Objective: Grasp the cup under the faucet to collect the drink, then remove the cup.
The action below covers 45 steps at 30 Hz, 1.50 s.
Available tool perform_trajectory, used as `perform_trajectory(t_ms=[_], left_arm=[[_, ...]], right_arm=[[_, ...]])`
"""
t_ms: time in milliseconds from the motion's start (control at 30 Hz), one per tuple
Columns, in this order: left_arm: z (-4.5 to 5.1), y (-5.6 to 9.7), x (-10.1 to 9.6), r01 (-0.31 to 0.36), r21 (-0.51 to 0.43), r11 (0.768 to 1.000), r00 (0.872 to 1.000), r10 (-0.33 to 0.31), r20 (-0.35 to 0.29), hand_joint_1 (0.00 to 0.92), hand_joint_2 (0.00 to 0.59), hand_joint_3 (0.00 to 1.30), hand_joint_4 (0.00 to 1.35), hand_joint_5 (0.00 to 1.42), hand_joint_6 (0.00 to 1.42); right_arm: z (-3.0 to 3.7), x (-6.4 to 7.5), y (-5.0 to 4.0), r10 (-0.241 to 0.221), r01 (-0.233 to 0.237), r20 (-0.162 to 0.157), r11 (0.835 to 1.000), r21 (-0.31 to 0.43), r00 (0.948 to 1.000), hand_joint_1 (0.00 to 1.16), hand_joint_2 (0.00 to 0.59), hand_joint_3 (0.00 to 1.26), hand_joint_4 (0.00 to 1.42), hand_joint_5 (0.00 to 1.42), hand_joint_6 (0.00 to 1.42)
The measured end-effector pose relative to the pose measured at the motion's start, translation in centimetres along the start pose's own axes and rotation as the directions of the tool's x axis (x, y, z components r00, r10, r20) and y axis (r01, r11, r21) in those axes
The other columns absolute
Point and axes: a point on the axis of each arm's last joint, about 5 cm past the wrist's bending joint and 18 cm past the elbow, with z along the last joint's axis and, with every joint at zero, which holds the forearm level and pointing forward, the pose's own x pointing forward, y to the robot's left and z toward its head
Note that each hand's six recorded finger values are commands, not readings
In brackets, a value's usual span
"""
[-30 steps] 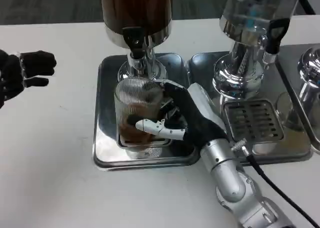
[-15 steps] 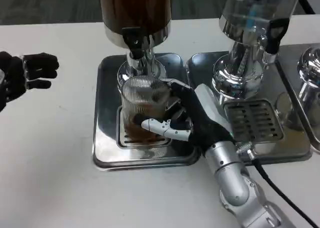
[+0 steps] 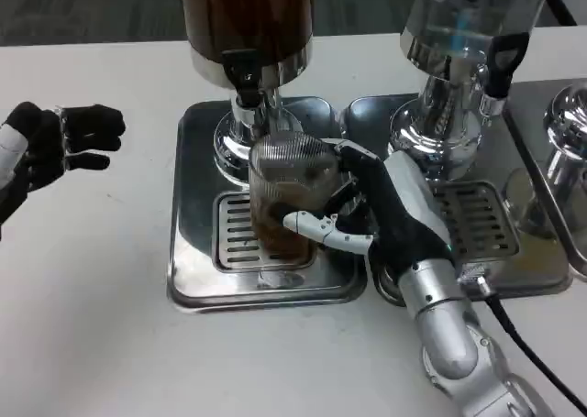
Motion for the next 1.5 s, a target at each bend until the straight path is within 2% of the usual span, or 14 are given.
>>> perform_trajectory(t_ms=[200, 400, 567, 633, 800, 933, 1100, 1233, 1400, 1500], left_arm=[[-0.10, -0.2, 0.1, 0.007, -0.003, 1.000, 1.000, -0.007, -0.001, 0.000, 0.106, 0.38, 0.29, 0.27, 0.32], [-0.12, -0.6, 0.4, 0.040, 0.032, 0.999, 0.999, -0.040, -0.004, 0.000, 0.105, 0.38, 0.29, 0.26, 0.32], [0.13, -1.0, 0.7, 0.072, 0.090, 0.993, 0.997, -0.074, 0.019, 0.000, 0.112, 0.38, 0.28, 0.26, 0.31], [0.18, -1.2, 0.8, 0.085, 0.108, 0.991, 0.996, -0.088, 0.024, 0.000, 0.114, 0.38, 0.28, 0.26, 0.30], [-0.03, -1.7, 1.0, 0.111, 0.119, 0.987, 0.993, -0.114, 0.022, 0.000, 0.113, 0.37, 0.26, 0.25, 0.30], [0.09, -2.0, 1.1, 0.124, 0.173, 0.977, 0.991, -0.132, 0.033, 0.000, 0.115, 0.32, 0.20, 0.22, 0.28], [0.35, -3.2, 1.3, 0.190, 0.312, 0.931, 0.976, -0.212, 0.039, 0.000, 0.110, 0.27, 0.16, 0.19, 0.25], [0.38, -3.7, 1.2, 0.208, 0.370, 0.906, 0.970, -0.240, 0.040, 0.000, 0.117, 0.24, 0.11, 0.15, 0.23], [0.54, -3.4, 0.6, 0.199, 0.429, 0.881, 0.972, -0.234, 0.028, 0.000, 0.118, 0.17, 0.01, 0.06, 0.17], [0.65, -3.2, 0.2, 0.190, 0.472, 0.861, 0.974, -0.226, 0.021, 0.000, 0.108, 0.15, 0.00, 0.03, 0.15]], right_arm=[[-0.13, -0.2, -0.39, -0.022, 0.023, -0.007, 1.000, 0.004, 0.9997, 0.69, 0.226, 0.48, 0.63, 0.77, 1.07], [0.08, -0.3, -0.99, -0.055, 0.055, 0.002, 0.998, -0.007, 0.9985, 0.68, 0.235, 0.48, 0.64, 0.78, 1.08], [0.09, -0.8, -1.97, -0.087, 0.088, 0.008, 0.995, -0.039, 0.9961, 0.68, 0.235, 0.49, 0.64, 0.78, 1.08], [0.09, -1.0, -2.37, -0.103, 0.103, 0.000, 0.994, -0.048, 0.9946, 0.68, 0.235, 0.49, 0.64, 0.79, 1.08], [-0.05, -1.5, -2.89, -0.107, 0.106, -0.013, 0.993, -0.060, 0.9942, 0.68, 0.236, 0.49, 0.65, 0.79, 1.10], [-0.11, -1.7, -3.23, -0.110, 0.109, -0.018, 0.992, -0.068, 0.9937, 0.68, 0.236, 0.49, 0.65, 0.79, 1.10], [0.00, -2.0, -3.46, -0.112, 0.110, -0.022, 0.992, -0.069, 0.9935, 0.68, 0.236, 0.49, 0.65, 0.79, 1.10], [0.22, -2.2, -3.61, -0.109, 0.108, -0.017, 0.992, -0.067, 0.9938, 0.68, 0.236, 0.49, 0.65, 0.79, 1.10], [0.44, -2.5, -3.82, -0.115, 0.113, -0.017, 0.991, -0.066, 0.9933, 0.68, 0.236, 0.49, 0.65, 0.79, 1.10], [0.51, -2.7, -3.87, -0.112, 0.111, -0.017, 0.992, -0.063, 0.9935, 0.68, 0.236, 0.49, 0.65, 0.79, 1.10]])
